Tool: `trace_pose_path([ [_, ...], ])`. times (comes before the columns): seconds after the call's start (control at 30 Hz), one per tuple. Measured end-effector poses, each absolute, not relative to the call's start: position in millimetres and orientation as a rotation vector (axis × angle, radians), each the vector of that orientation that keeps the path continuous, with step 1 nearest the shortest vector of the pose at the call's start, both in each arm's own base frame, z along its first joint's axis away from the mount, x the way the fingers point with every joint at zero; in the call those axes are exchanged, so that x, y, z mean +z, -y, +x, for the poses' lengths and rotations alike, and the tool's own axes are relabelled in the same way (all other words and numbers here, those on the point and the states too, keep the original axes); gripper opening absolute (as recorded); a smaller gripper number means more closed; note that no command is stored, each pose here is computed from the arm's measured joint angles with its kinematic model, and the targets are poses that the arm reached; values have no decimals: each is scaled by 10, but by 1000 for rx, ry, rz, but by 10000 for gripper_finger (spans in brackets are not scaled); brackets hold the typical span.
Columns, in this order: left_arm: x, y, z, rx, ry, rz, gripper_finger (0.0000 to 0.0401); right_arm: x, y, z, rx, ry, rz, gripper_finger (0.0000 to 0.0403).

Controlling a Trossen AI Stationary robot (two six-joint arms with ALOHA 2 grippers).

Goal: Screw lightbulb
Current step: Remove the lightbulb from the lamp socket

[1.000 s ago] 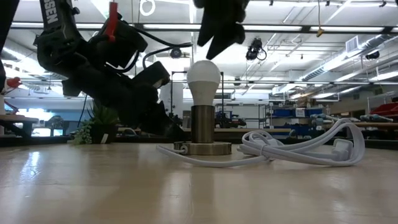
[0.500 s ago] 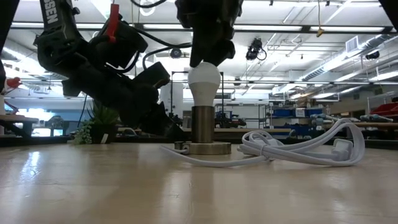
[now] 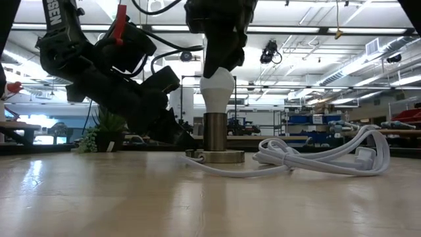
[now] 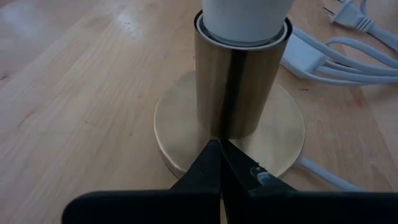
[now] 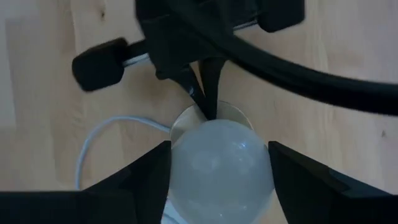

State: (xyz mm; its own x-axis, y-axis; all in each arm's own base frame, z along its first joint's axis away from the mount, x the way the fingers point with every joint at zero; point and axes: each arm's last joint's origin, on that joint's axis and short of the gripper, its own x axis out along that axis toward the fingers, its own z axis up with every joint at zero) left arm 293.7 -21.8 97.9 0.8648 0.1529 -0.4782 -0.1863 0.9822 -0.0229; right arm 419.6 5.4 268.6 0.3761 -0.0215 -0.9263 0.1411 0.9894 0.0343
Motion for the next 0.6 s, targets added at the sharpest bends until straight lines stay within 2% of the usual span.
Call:
trace_pose_path([
  [0.13,975,216,2933,179,-502,-68,0,2688,-70,4196,-15,-1185,-13,238],
  [0.33,971,183,2934,182,-510,-72,0,2696,-71,4195,139,-1175,-237,239],
  [0.5,969,181,2933,178,-512,-73,0,2756,-95,4216,125,-1160,-267,260],
  [0.6,968,181,2933,177,-513,-73,0,2868,-124,4226,68,-1145,-196,277],
])
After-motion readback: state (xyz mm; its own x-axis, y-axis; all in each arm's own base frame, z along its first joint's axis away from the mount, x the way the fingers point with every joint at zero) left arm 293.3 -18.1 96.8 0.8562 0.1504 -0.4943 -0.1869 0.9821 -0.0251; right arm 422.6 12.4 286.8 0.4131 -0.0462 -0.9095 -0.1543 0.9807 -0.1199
